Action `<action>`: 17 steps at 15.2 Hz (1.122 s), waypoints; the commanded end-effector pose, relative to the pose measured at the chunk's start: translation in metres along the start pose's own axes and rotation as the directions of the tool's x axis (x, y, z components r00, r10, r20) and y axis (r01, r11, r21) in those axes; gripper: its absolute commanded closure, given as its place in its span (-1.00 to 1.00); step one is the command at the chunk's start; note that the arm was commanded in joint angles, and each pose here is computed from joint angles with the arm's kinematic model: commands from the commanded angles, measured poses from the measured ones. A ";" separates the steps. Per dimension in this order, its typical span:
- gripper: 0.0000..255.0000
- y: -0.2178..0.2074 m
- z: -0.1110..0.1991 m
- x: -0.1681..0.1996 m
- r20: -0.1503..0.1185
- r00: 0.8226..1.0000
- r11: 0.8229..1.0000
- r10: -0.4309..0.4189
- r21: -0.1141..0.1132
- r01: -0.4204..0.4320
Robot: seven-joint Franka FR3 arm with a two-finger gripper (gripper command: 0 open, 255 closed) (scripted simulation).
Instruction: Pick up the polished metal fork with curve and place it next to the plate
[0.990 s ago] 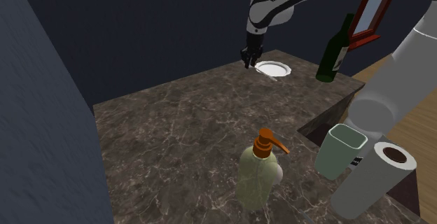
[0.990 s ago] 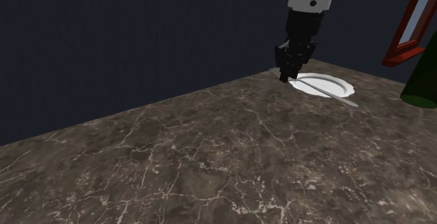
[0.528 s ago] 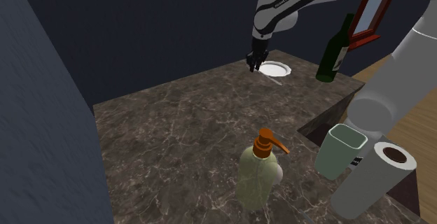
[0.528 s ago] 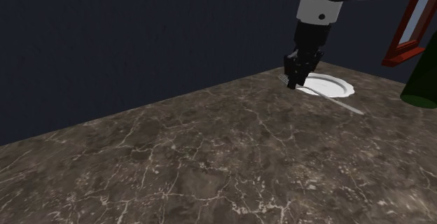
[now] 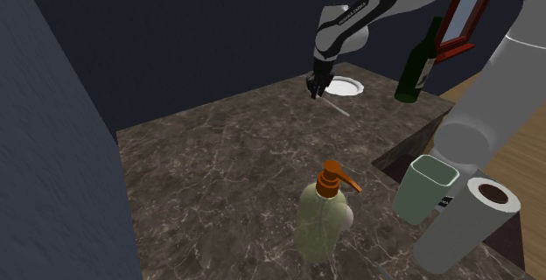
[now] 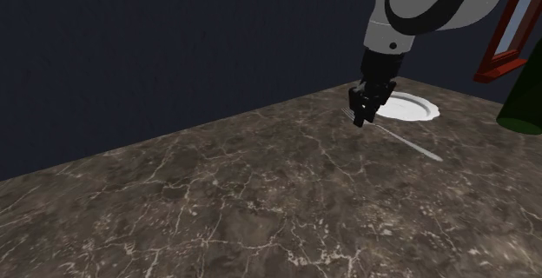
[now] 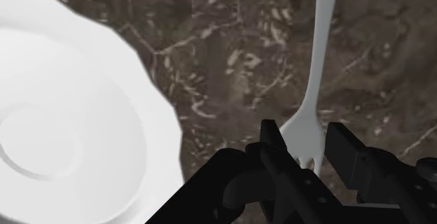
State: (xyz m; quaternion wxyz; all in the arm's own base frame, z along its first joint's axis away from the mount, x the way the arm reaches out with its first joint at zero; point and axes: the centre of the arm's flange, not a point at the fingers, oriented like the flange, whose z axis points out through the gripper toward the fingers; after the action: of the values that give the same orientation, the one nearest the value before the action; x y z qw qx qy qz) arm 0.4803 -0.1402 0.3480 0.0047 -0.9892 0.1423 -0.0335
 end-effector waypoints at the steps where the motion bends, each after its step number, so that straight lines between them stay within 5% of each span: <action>1: 1.00 -0.001 0.007 0.000 -0.001 1.000 1.000 0.000 0.000 0.000; 8: 1.00 -0.001 0.007 0.000 0.000 1.000 1.000 0.000 0.000 0.000; 9: -1.00 -0.001 0.007 0.000 0.000 1.000 1.000 0.000 0.000 0.000; 14: -1.00 -0.001 0.007 0.000 0.000 1.000 1.000 0.000 0.000 0.000; 17: -1.00 -0.001 -0.032 0.000 -0.001 1.000 1.000 0.000 0.000 0.000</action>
State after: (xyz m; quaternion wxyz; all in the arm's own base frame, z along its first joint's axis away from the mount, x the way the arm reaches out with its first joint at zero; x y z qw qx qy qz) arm 0.4791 -0.1394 0.3688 0.0046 -0.9892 0.1423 -0.0343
